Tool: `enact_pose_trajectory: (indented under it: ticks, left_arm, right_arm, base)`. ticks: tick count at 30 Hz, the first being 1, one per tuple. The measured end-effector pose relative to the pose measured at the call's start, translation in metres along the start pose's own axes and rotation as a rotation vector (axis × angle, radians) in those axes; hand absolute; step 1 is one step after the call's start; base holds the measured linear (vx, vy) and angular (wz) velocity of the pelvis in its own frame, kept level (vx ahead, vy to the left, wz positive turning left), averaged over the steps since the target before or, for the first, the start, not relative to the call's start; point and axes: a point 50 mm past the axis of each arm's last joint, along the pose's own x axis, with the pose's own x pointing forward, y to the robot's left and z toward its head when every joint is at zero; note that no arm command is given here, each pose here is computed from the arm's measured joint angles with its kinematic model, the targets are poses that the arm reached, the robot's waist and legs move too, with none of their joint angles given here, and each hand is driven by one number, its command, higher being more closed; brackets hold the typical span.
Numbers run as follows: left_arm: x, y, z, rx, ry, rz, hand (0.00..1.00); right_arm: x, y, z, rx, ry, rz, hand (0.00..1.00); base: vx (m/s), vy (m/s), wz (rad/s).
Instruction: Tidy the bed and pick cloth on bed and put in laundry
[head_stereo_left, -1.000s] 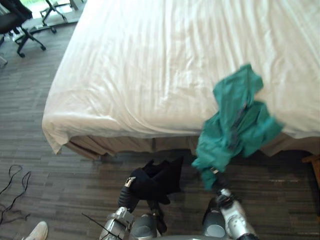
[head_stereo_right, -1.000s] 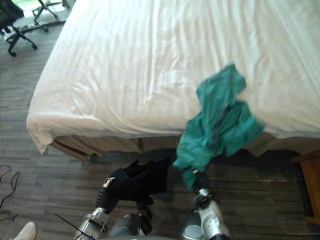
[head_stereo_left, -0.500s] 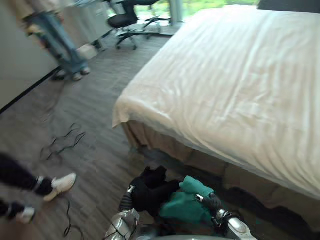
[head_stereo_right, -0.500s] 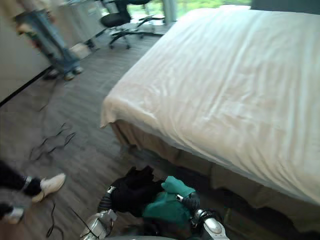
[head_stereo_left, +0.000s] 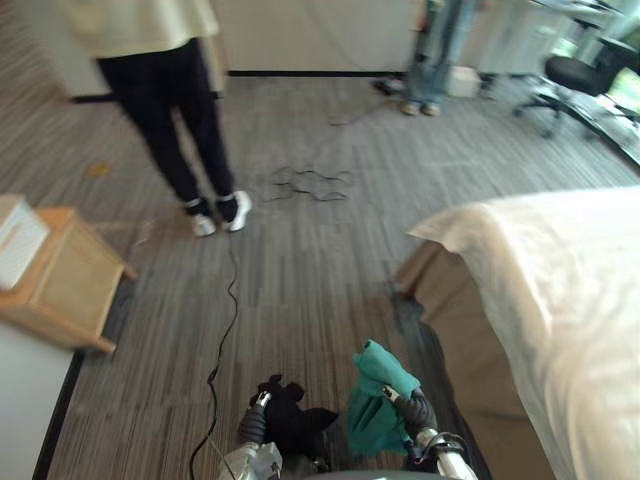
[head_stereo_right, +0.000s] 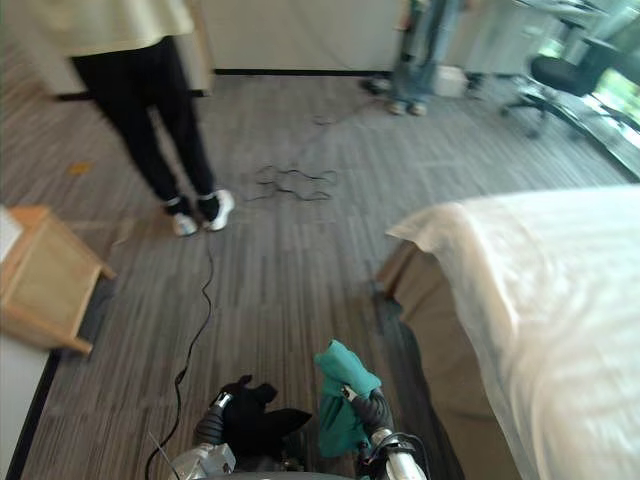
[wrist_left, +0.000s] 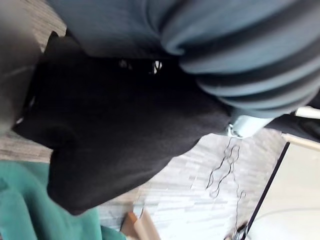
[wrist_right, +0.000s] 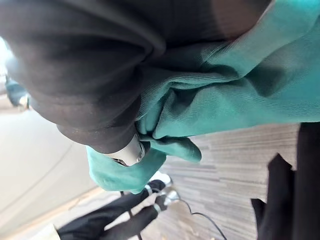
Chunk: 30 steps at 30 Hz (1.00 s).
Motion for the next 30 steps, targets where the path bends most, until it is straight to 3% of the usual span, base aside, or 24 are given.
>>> enact_pose_trajectory:
  ticks: [3,4,15,23,30]
  left_arm:
    - [-0.002,0.0,-0.005,0.039,0.014,-0.019,1.0]
    - [-0.003,-0.018,-0.017,0.099,0.051,-0.082,1.0]
    - [-0.006,-0.011,-0.019,0.108,0.062,-0.062,1.0]
    - [0.002,0.004,0.006,0.05,-0.022,-0.01,1.0]
    - [-0.002,0.003,0.001,0.019,-0.015,-0.02,1.0]
  right_arm:
    - [0.0,-0.006,0.002,0.029,-0.029,-0.028,1.0]
    - [0.009,-0.018,-0.001,0.135,-0.003,-0.083,1.0]
    - [-0.015,-0.026,-0.025,0.147,0.109,-0.111,1.0]
    - [-0.028,-0.066,-0.014,0.002,0.195,-0.075,1.0]
    - [-0.027,-0.061,-0.006,-0.05,0.21,-0.017,1.0]
  base:
    - [0.07,-0.016,0.87]
    - [0.03,-0.007,0.16]
    - [0.0,-0.003,-0.04]
    - [-0.04,-0.015,-0.04]
    - [0.22,0.006,0.02]
